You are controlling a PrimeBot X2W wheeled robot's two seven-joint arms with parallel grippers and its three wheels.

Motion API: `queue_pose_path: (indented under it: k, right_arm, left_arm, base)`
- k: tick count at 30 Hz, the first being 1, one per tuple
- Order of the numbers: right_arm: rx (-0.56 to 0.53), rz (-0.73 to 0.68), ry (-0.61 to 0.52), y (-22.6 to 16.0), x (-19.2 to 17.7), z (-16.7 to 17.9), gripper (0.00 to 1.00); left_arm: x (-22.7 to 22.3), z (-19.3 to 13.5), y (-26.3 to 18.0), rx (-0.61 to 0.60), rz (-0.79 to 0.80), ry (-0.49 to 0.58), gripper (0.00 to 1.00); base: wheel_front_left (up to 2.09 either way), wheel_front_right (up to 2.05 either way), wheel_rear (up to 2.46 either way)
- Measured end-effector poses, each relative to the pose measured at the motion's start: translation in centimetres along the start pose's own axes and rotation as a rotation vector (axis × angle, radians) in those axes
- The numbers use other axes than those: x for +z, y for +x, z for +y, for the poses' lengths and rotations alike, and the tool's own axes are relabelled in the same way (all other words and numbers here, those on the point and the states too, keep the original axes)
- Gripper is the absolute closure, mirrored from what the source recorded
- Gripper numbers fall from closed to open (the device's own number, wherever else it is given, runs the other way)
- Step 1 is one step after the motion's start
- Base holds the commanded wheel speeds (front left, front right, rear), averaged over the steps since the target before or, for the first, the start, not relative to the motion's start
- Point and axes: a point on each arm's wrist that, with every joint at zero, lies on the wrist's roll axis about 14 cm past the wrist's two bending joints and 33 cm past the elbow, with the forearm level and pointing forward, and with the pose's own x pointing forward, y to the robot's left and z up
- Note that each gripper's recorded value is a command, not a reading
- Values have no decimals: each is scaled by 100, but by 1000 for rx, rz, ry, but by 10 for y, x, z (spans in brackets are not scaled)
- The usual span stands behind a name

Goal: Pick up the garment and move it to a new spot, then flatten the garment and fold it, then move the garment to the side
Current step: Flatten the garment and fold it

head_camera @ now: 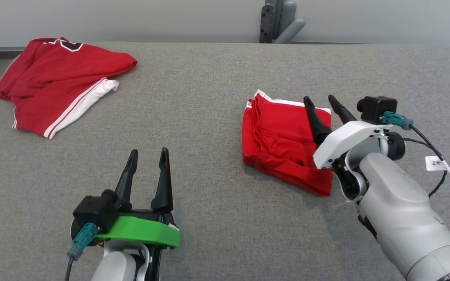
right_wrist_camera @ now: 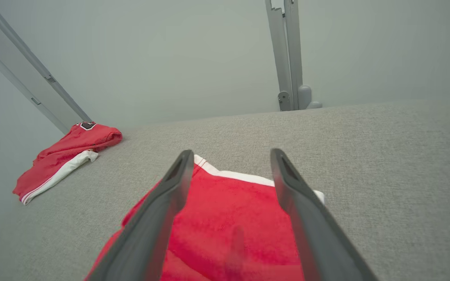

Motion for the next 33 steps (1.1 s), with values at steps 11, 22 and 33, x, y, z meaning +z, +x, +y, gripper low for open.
queue_pose_path:
  k: [11, 22, 33]
  right_arm:
    - [-1, 106, -100, -2, -43, -2, 100]
    - [104, 253, -131, -3, -96, 37, 100]
    - [294, 296, -185, -3, -115, 91, 100]
  left_arm:
    - [-1, 14, -8, 42, 9, 12, 0]
    - [1, 31, -17, 95, 9, 23, 0]
    - [0, 37, -20, 116, 14, 25, 0]
  base:
    - [0, 0, 0]
    - [0, 0, 0]
    - [0, 0, 0]
